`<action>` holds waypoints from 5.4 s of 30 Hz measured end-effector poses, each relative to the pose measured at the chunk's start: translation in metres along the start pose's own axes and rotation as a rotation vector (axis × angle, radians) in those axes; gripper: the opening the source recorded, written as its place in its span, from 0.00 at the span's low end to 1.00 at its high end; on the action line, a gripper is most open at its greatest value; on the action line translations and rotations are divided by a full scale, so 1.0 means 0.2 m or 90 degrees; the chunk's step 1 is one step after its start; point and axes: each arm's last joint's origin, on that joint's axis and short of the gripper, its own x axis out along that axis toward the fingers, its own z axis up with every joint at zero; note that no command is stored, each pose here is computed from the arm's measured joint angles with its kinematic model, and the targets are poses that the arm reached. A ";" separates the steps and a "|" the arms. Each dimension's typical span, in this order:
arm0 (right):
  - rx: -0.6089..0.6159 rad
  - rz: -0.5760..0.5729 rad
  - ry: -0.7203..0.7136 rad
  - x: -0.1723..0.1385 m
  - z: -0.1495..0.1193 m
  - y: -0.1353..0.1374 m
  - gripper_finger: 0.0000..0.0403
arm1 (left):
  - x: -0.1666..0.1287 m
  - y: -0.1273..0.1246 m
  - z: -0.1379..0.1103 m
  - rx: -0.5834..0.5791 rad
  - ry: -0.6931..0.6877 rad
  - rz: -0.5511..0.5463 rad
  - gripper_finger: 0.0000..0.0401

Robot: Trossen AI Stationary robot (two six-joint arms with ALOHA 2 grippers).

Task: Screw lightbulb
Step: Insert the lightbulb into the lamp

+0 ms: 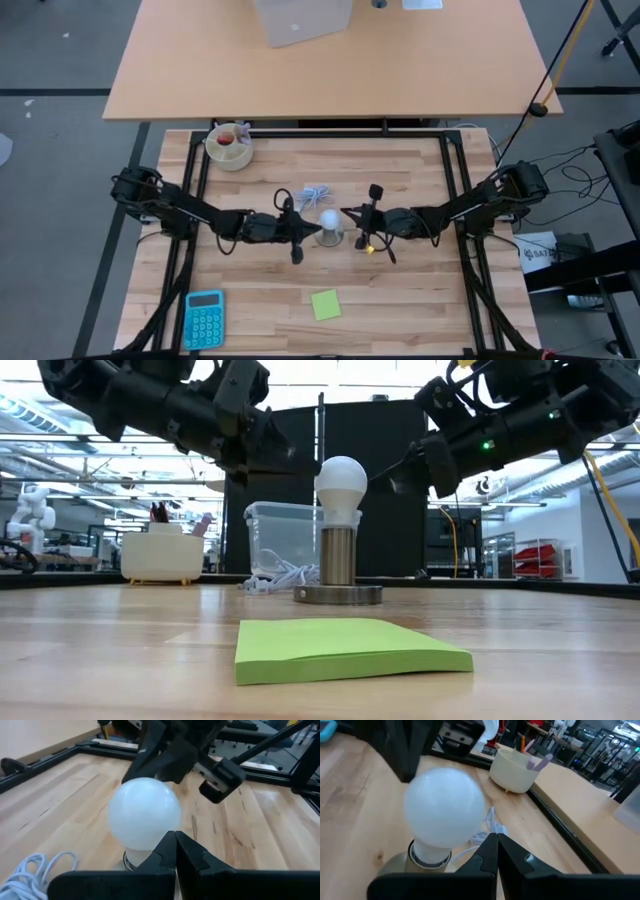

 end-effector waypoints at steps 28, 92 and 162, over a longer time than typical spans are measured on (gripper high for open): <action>-0.040 0.141 -0.014 -0.07 0.01 0.13 0.00 | 0.01 0.09 -0.04 -0.013 0.036 0.170 0.00; -0.033 0.126 0.023 -0.06 -0.02 0.12 0.00 | 0.05 0.12 -0.06 -0.015 -0.003 0.215 0.00; -0.005 0.011 0.023 0.05 0.05 -0.02 0.00 | -0.12 -0.11 0.07 0.136 -0.042 0.009 0.00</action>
